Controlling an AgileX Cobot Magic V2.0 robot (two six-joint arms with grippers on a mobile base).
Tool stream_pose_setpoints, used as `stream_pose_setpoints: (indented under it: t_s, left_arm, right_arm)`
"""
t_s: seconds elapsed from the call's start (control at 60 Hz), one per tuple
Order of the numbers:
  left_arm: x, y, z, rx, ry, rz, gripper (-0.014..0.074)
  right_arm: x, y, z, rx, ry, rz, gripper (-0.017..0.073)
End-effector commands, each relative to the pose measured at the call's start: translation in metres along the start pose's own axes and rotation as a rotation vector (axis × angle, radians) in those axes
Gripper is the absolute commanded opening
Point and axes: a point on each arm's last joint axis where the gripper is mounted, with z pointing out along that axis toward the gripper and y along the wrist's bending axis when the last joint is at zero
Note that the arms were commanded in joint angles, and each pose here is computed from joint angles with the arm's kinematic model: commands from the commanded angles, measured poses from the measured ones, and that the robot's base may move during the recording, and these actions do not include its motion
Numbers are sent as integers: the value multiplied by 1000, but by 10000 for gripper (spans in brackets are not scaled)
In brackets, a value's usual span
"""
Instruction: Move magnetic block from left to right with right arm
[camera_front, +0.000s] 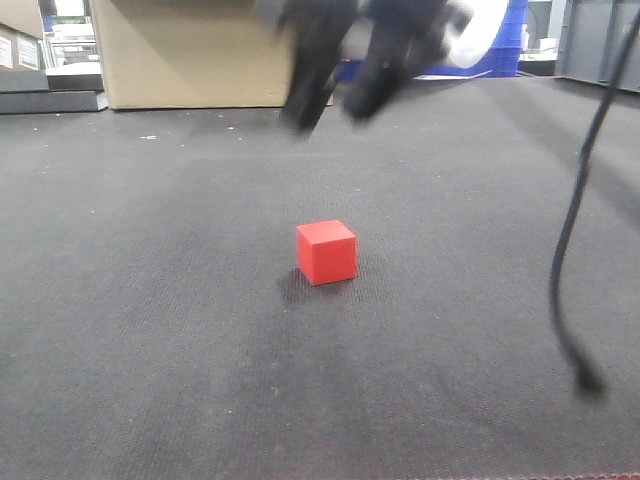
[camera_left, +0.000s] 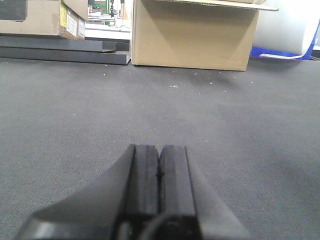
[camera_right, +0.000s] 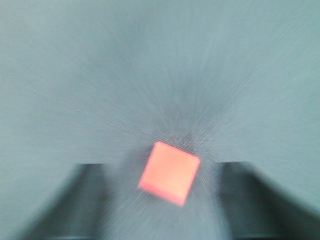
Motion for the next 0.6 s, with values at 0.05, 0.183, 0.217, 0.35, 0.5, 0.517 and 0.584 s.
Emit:
stream_pose_setpoints:
  t_s: [0.05,0.183,0.217,0.35,0.5,0.517,0.584]
  left_arm:
    - [-6,0,-1,2,-97,-6,-116]
    - [-6,0,-1,2,-97,-6,-116]
    - [-6,0,-1,2,-97,-6,-116]
    - [-6,0,-1,2,-97,-6,-115]
    - [-6,0,-1,2,-97,-6,-116]
    - [-6,0,-1,2,-97,-6,-116]
    - [-6,0,-1,2,-97,-6,-116]
  right_arm:
    - [5,1,-71,20,-199,8,108]
    - [34,6,-102,34,-298,6,69]
    - [44,7,-110,35,-326,9,69]
    - [85,11,-132,38,-432,26,69]
    - [138,15,-153,48,-554,27,69]
    - [145,16,-157,49,-572,26,69]
    - [167,18,-167,50,-630,20,69]
